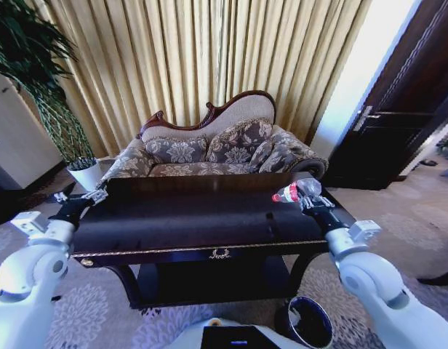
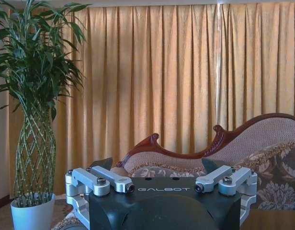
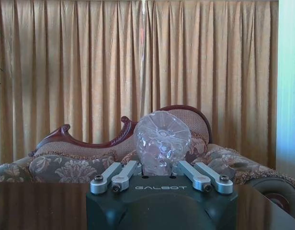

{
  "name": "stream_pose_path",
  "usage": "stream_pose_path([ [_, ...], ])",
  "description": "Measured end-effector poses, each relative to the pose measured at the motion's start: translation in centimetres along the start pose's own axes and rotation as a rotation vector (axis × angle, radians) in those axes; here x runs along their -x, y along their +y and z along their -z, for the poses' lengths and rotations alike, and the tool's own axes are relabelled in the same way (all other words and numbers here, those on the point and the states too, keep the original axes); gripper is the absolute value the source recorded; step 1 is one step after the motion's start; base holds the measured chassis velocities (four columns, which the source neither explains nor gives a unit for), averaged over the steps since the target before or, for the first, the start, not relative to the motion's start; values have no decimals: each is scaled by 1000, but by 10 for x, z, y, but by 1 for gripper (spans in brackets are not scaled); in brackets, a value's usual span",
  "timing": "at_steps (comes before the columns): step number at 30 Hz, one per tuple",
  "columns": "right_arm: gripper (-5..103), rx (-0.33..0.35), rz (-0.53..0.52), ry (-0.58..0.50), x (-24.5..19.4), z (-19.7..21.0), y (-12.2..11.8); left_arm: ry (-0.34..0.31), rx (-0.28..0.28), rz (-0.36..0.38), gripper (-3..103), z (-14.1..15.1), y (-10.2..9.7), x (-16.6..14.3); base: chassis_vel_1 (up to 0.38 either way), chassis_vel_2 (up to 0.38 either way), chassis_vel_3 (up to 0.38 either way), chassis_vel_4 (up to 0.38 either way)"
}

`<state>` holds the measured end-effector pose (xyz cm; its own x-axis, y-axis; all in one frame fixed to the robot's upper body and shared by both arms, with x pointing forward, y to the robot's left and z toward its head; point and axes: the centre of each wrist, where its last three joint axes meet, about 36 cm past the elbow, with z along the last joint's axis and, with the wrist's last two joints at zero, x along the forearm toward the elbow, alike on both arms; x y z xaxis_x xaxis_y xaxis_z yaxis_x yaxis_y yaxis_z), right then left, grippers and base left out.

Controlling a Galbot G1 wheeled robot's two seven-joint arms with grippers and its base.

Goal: Move to the front of the table and place the trash on the table into the trash bin.

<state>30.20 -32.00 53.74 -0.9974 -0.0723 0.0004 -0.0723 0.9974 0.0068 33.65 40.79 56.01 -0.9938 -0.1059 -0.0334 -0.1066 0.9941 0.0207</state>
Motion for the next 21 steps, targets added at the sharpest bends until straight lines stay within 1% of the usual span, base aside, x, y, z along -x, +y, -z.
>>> stream_pose_path([
  [4, 23, 3, -4, -2, -3, 1, 1, 0, 4, -1, 100, 0, -1, -1, 57, -62, -63, 52],
  [8, 23, 10, -2, -7, -9, 4, 4, -3, 9, -13, 100, 1, -6, -4, 156, -142, -150, 162],
  [21, 23, 17, 6, -13, -12, 4, 8, -7, 15, -16, 100, 0, -7, -5, 204, -215, -205, 213],
])
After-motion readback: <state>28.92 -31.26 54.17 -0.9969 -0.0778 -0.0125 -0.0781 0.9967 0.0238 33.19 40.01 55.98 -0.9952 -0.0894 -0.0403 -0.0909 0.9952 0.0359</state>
